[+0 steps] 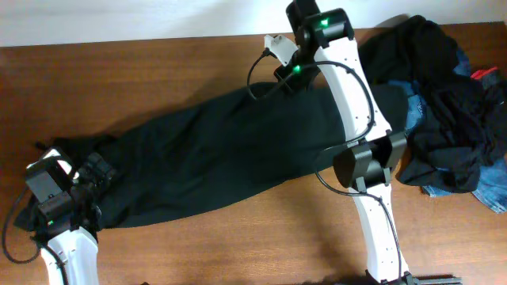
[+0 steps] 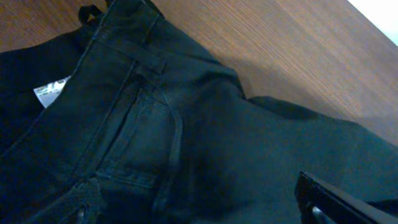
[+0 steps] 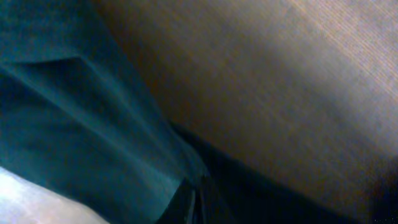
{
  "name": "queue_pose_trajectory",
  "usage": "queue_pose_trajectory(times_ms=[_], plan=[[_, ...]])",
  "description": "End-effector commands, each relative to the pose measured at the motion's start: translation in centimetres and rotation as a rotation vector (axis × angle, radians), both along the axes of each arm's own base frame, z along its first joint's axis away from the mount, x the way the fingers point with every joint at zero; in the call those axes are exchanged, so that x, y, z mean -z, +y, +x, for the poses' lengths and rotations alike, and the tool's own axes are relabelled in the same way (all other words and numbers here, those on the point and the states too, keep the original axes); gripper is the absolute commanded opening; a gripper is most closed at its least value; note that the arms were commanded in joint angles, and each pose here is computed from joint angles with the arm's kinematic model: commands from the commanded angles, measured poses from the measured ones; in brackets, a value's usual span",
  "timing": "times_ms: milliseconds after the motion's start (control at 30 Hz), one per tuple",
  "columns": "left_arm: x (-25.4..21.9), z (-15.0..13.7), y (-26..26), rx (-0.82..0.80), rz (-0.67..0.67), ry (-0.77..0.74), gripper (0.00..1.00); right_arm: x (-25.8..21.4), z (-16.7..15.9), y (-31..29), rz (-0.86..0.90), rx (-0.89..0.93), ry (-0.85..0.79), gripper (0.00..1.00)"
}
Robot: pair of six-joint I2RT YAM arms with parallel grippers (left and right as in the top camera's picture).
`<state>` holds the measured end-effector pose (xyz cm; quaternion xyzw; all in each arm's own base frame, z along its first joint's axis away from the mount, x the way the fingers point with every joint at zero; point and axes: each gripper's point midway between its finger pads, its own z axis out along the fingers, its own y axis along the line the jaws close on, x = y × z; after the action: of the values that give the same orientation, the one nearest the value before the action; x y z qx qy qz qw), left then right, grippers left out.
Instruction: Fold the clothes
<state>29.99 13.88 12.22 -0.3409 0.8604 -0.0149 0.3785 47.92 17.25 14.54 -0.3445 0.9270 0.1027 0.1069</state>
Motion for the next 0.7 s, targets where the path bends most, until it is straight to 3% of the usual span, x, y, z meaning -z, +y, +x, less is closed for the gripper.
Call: queue_pose_trajectory(times_ms=[0, 500, 667], plan=[[-0.2, 0.3, 0.0, 0.016, 0.011, -0.003, 0.99, -2.6, -0.6, -0.9, -0.017, 0.018, -0.034, 0.04], [-0.1, 0.2, -0.1, 0.017, 0.008, 0.003, 1.0, -9.4, -2.4, -2.3, -0.023, 0.105, -0.147, 0.04], [-0.1, 0.2, -0.1, 0.017, 0.007, 0.005, 0.99, -9.1, -3.0, -2.4, -0.03, 0.115, -0.122, 0.04]])
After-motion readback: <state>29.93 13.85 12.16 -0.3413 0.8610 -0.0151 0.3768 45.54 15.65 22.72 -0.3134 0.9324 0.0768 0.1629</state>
